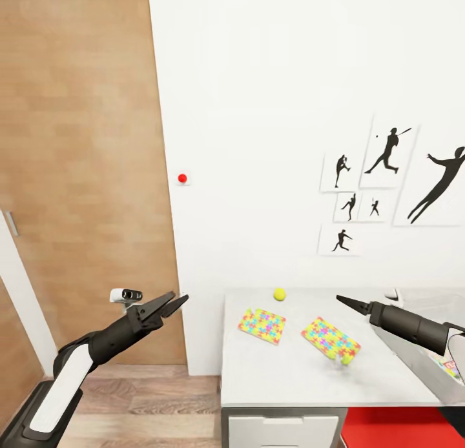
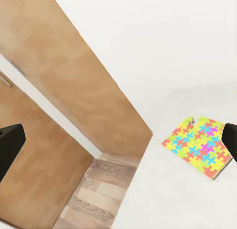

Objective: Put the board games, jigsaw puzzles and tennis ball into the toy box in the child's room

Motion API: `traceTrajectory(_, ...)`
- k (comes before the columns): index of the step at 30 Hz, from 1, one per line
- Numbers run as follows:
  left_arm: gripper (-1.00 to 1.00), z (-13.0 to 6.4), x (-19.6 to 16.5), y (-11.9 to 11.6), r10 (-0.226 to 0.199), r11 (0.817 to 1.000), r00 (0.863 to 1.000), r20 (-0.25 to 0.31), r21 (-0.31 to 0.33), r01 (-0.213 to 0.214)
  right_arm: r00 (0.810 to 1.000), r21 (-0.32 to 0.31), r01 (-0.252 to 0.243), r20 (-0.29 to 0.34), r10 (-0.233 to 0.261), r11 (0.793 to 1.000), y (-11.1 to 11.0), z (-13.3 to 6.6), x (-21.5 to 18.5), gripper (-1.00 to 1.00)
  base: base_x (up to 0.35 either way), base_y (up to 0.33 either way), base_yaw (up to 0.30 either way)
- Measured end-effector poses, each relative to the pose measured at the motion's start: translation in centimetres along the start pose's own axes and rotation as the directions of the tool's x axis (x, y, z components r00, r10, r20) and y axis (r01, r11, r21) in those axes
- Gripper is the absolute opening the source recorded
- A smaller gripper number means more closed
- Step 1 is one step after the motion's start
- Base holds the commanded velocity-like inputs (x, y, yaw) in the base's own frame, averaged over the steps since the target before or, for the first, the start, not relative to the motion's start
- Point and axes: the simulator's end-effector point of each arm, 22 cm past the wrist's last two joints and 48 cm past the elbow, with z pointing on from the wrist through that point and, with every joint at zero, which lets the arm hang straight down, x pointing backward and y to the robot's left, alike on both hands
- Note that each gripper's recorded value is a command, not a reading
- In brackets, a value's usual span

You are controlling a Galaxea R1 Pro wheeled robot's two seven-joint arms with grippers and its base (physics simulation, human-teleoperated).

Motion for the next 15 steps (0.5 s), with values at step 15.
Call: traceTrajectory(15, 1.00, -0.5, 0.1, 1.3, -0.026, 0.999, 1.000, 0.009, -0.025, 0.026, 1.000, 0.016, 0.007, -0.006, -0.007, 1.000, -0.4, 0.0, 0.2, 1.00, 0.181, 0.258, 0.000)
